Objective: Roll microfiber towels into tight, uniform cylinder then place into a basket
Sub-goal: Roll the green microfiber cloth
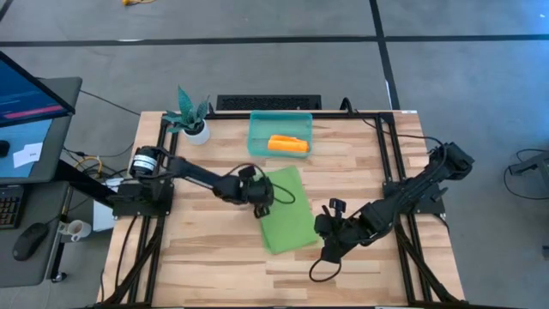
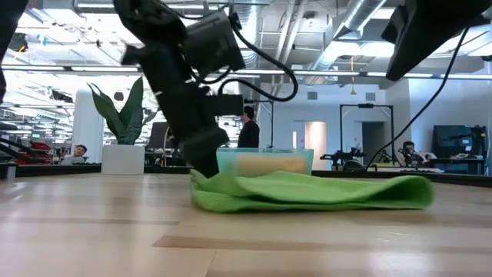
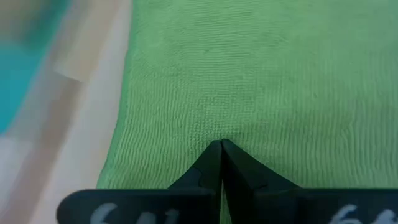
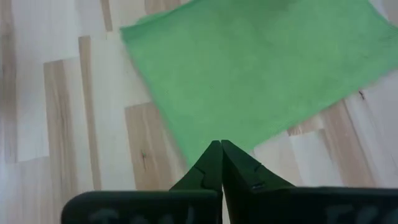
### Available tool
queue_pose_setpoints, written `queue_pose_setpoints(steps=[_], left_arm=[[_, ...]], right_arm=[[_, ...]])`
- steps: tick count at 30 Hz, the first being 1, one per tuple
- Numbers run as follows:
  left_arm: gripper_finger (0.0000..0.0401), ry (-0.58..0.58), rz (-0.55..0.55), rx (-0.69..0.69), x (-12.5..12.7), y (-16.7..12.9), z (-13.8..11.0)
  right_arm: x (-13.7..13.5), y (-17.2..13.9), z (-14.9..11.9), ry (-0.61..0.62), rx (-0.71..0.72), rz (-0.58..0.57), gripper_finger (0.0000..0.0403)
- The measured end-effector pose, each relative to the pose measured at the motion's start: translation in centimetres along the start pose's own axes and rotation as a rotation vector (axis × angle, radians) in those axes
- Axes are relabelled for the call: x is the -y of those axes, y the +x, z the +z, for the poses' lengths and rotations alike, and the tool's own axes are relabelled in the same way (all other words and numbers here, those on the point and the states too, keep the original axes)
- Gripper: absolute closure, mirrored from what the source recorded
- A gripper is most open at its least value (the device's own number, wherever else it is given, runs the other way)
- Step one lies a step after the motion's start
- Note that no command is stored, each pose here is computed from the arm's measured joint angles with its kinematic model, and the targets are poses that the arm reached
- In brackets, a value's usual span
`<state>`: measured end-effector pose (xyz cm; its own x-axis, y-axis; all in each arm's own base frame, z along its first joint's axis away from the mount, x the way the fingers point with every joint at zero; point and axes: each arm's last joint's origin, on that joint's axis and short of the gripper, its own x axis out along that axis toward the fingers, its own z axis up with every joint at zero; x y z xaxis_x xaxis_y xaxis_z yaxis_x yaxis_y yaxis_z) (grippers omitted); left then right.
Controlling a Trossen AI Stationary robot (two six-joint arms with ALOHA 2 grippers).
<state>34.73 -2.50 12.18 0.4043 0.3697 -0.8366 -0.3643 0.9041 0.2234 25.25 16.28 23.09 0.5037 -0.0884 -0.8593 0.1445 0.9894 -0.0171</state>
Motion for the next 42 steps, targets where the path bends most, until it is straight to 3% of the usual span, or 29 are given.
queue_pose_setpoints(steps=[4,10,19,26,42], left_arm=[[0.0401,0.022,-0.001,0.031,-0.6,0.4,0.6],[0.0401,0.063,-0.071,0.142,1.6,-2.3,1.4],[0.0401,0.111,-0.274,0.345,8.7,-6.8,-0.2],[0.0401,0.165,-0.331,0.344,12.0,-6.5,-2.6],[0.0401,0.191,-0.342,0.204,12.2,-6.5,-4.3]], right_arm=[[0.1,0.0,-0.1,-0.003,-0.008,-0.008,0.0382],[0.1,0.0,-0.1,-0.006,-0.015,-0.012,0.0382],[0.1,0.0,-0.1,-0.004,-0.010,-0.009,0.0382],[0.1,0.0,0.0,0.001,-0.002,-0.003,0.0379],[0.6,0.4,0.5,0.026,0.003,-0.012,0.0380]])
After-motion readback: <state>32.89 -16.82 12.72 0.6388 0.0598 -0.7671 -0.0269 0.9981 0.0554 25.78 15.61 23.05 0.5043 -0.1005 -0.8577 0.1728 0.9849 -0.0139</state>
